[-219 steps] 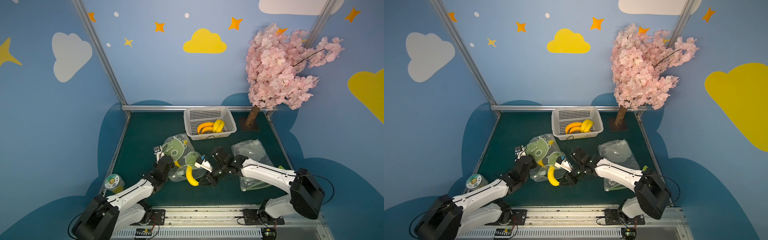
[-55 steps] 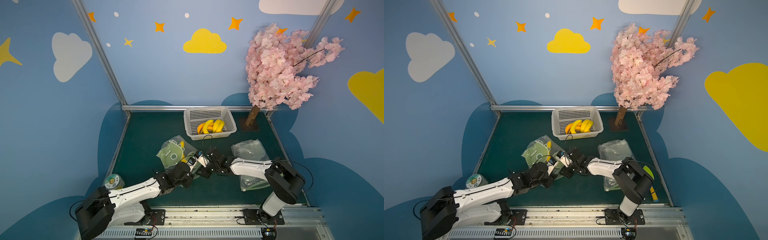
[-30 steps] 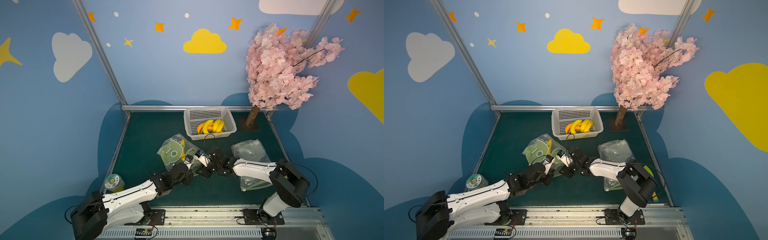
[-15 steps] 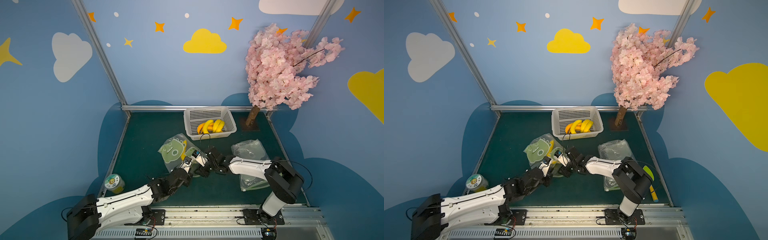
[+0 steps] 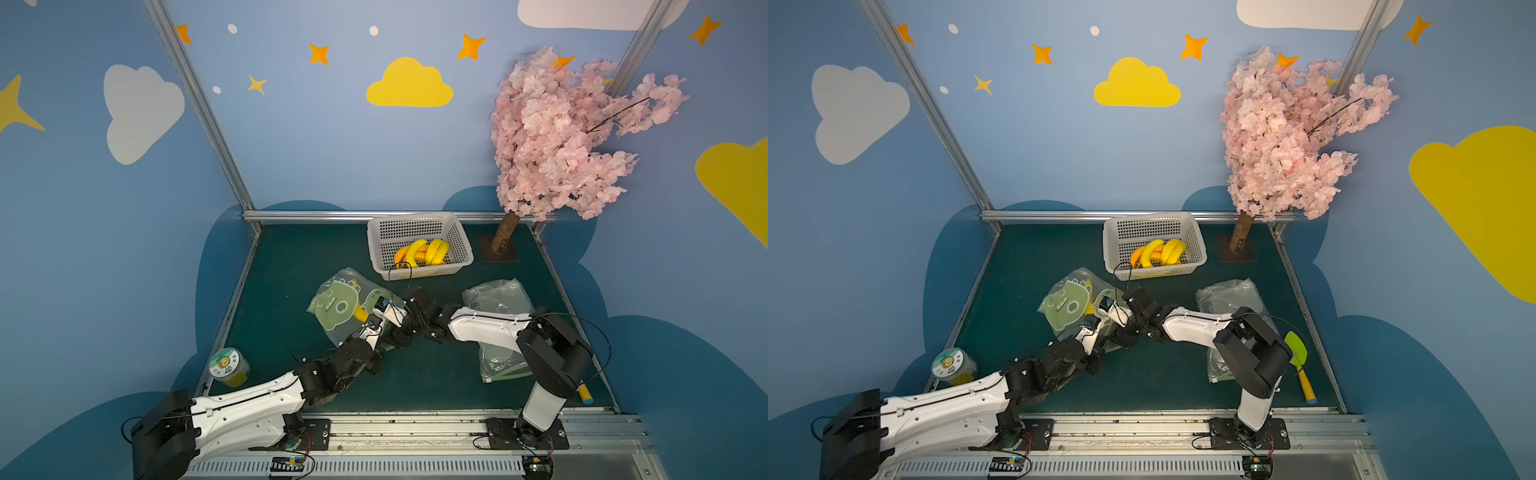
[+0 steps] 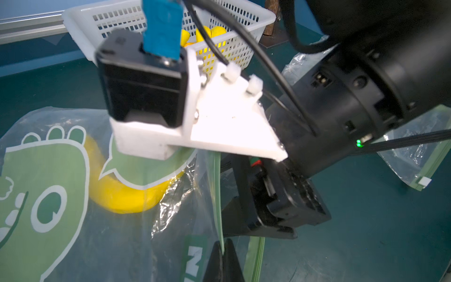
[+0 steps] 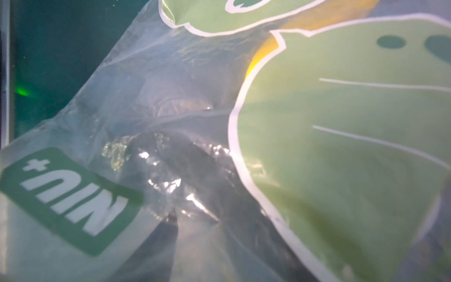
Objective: Open the zip-top bag and take out the banana
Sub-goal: Pick up the banana from the zipper food storage bag.
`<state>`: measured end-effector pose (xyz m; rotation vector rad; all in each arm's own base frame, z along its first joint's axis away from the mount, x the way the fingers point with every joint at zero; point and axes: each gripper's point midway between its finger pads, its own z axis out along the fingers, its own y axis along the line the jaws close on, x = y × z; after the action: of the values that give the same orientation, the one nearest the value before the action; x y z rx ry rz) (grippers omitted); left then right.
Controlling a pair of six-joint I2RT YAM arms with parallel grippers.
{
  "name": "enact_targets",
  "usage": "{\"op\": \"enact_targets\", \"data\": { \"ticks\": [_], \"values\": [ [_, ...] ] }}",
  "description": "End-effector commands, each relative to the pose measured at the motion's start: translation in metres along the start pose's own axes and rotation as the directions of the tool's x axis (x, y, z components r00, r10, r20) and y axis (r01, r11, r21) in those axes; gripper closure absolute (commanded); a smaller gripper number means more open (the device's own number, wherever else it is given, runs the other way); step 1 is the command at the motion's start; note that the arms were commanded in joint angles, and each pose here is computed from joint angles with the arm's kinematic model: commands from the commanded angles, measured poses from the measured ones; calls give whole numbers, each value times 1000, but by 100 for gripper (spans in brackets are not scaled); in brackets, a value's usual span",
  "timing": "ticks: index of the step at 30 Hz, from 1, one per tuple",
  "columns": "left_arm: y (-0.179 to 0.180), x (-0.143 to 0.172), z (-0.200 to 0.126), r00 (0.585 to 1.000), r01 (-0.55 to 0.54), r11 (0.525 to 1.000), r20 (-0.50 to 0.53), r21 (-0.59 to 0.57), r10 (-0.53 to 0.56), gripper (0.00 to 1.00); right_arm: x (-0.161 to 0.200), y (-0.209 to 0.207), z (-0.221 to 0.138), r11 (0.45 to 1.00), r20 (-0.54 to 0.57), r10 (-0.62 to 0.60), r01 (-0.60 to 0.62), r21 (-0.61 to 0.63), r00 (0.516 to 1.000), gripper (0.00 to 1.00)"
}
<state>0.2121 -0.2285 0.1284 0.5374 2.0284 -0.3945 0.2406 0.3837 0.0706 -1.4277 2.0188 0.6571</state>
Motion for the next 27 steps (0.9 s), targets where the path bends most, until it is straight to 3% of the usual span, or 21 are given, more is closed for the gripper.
{"op": "enact_targets", "data": {
  "ticks": [1, 5, 8, 12, 19, 23, 25, 27],
  "values": [
    [-3, -4, -4, 999, 25, 999, 32, 28, -26, 97, -15, 0, -7, 996, 80, -87, 84, 28, 993, 32],
    [-8, -4, -5, 999, 41, 997, 28, 72, -43, 97, -20, 5, -8, 981, 164, -192, 188, 37, 968, 30],
    [-14, -1, -5, 999, 50, 993, 11, 108, -51, 97, -27, 5, -6, 981, 272, -193, 184, 60, 943, 29],
    [-18, 2, -4, 998, 60, 990, 0, 130, -60, 97, -25, 12, 0, 976, 311, -217, 216, 40, 925, 28],
    [-52, -3, -12, 1000, 12, 947, 9, 320, -15, 97, -13, 28, 8, 950, 296, -305, 309, 34, 905, 27],
    [-66, 9, -12, 1000, 12, 918, -29, 397, 0, 97, -2, 43, 10, 940, 273, -325, 340, -8, 905, 27],
    [-67, 18, -8, 998, 26, 915, -56, 402, -4, 95, 6, 48, 12, 941, 250, -318, 336, -32, 915, 28],
    [-64, 24, -7, 997, 44, 920, -72, 390, -17, 86, 14, 52, 13, 944, 243, -307, 326, -42, 920, 28]
  ]
}}
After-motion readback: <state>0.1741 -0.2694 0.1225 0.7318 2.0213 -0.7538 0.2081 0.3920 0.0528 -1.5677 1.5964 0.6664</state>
